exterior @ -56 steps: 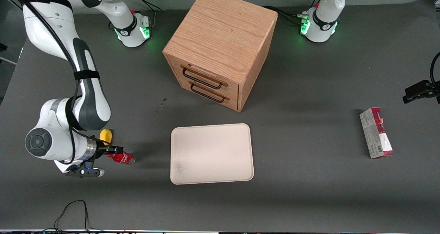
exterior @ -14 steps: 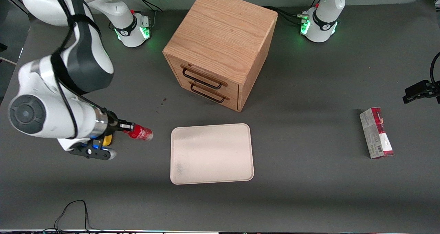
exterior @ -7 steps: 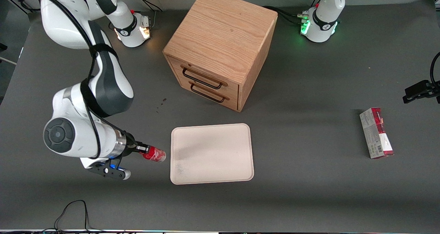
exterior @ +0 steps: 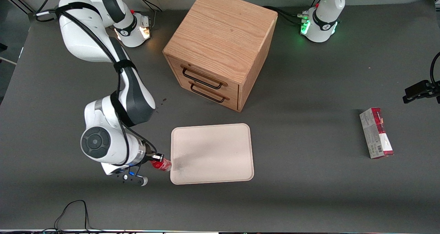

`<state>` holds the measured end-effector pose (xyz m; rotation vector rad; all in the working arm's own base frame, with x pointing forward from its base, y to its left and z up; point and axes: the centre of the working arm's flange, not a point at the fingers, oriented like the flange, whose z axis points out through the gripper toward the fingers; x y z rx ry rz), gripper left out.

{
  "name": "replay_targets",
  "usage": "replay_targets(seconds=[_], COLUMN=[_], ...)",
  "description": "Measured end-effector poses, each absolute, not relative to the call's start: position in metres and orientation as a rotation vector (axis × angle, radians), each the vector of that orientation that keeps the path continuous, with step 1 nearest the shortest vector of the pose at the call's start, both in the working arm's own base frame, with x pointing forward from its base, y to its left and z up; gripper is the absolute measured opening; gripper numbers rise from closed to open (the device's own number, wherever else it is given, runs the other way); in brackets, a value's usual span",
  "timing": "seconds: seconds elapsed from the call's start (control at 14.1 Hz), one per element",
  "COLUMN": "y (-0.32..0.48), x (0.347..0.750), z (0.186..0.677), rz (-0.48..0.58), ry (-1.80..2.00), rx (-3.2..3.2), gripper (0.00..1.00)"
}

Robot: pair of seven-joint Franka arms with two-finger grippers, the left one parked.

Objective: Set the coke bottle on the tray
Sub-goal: 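Lower the held bottle onto the white tray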

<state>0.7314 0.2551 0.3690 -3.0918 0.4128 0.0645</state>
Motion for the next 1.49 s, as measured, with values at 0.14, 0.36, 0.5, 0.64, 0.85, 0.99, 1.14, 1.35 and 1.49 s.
replay_targets(seconds=[0.14, 0.36, 0.5, 0.64, 0.85, 0.99, 1.14, 1.35, 1.49], y=[0.266, 0.282, 0.289, 0.293, 0.297, 0.301, 0.303, 0.303, 0.304], x=[0.729, 0.725, 0.724, 0.723, 0.724, 0.724, 0.724, 0.725, 0.725], z=[0.368, 0.368, 0.365, 0.358, 0.349, 0.347, 0.344, 0.339, 0.338], rz=[0.053, 0.036, 0.019, 0.015, 0.001, -0.011, -0.015, -0.014, -0.02], ry=[0.423, 0.43, 0.441, 0.442, 0.435, 0.437, 0.436, 0.441, 0.464], rx=[-3.087, -3.088, -3.094, -3.098, -3.105, -3.101, -3.1, -3.102, -3.097], gripper=[0.3, 0.3, 0.3, 0.3, 0.3, 0.3, 0.3, 0.3, 0.3])
